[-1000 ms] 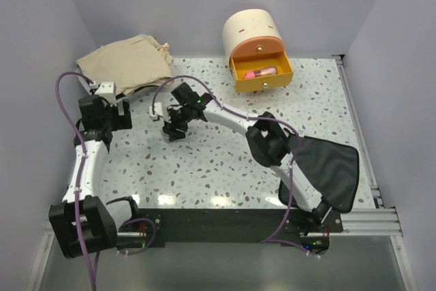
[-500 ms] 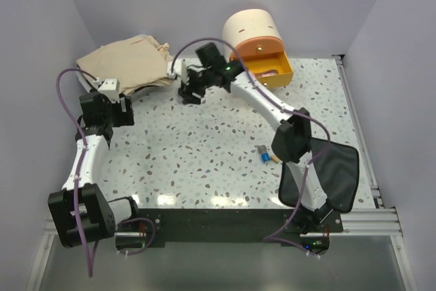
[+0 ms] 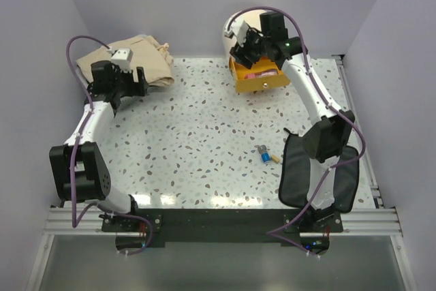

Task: Sort the stationery into containers
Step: Place the stationery in the drawer.

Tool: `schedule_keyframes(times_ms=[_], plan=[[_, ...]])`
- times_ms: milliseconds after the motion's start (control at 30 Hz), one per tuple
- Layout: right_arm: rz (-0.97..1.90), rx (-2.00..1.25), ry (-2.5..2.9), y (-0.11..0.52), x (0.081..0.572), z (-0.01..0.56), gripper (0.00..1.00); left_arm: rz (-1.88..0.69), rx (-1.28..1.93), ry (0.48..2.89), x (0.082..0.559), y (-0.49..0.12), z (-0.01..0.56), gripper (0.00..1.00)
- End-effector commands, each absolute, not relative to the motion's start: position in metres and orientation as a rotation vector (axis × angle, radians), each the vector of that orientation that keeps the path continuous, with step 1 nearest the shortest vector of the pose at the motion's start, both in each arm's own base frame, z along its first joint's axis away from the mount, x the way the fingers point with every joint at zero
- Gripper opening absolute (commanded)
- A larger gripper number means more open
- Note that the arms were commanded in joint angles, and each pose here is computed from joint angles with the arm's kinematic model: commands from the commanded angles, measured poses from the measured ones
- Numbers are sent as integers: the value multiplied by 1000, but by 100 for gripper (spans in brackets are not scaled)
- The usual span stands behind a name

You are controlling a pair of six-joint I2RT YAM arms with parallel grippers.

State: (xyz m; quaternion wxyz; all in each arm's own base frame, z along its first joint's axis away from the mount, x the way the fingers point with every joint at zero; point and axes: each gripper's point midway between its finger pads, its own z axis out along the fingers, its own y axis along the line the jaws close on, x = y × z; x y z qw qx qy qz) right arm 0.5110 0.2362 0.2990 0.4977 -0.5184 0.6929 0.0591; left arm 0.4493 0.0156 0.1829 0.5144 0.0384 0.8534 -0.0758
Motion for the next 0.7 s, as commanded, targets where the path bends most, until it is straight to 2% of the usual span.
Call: schedule_keyframes(times_ms=[0,667], plan=[[110,-1246,1693,226,513,293,0,-190,168,1983,470,-2,208,85],[105,-1257,1826,216,559,207,1,-172,204,2031,470,-12,192,86]])
